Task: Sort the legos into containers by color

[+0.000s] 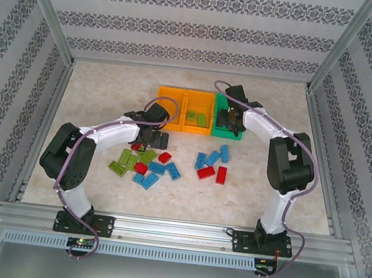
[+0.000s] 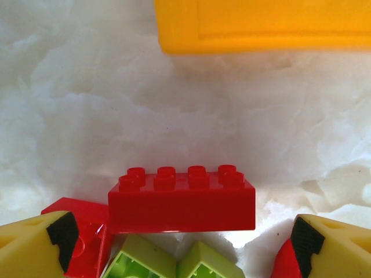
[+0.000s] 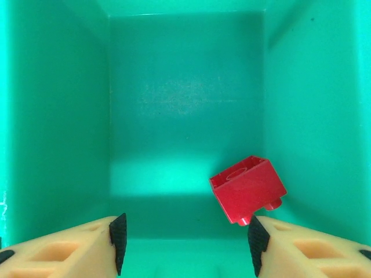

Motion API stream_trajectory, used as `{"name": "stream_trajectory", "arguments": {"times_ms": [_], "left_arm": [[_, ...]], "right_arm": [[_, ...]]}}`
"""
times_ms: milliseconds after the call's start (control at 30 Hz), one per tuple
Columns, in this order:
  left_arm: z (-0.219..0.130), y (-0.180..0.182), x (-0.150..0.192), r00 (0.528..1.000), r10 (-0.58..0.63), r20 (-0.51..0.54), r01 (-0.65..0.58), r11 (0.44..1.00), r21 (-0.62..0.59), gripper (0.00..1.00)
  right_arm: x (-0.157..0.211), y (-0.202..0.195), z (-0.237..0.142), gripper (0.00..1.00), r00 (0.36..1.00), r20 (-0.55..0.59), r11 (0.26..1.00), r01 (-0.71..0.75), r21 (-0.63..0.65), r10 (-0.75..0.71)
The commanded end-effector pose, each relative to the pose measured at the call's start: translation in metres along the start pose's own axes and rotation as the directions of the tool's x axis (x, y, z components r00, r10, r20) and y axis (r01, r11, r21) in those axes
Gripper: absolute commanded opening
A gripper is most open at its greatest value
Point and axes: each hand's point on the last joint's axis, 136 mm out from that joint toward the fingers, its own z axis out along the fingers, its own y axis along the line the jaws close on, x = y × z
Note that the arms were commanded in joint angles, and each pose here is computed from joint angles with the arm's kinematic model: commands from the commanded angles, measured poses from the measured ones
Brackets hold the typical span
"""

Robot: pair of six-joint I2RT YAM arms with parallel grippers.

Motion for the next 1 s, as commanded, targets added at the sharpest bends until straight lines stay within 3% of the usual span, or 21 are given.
{"name": "stream_trajectory", "arguments": {"times_ms": [0,433,767,967], "left_arm": [[0.001,0.001,0.003,0.999,0.040,-0.022,-0.041,0.999,-0.031,0.94],[0.006,0.002,0.004,0.998,0.052,-0.029,-0.054,0.998,-0.040,0.89],[0.016,-0.005,0.005,0.997,0.053,-0.050,-0.054,0.998,-0.020,0.77],[0.014,-0.003,0.007,0.998,0.050,-0.044,-0.051,0.998,-0.020,0.65]], "right_arm": [[-0.006,0.007,-0.027,0.68,0.998,0.067,0.998,-0.016,-0.055,0.019],[0.009,-0.010,-0.049,0.75,0.993,0.109,0.998,-0.044,-0.044,0.048],[0.012,-0.020,-0.060,0.76,0.989,0.129,0.997,-0.068,-0.031,0.071],[0.016,-0.030,-0.063,0.76,0.987,0.134,0.997,-0.082,-0.014,0.083]]}}
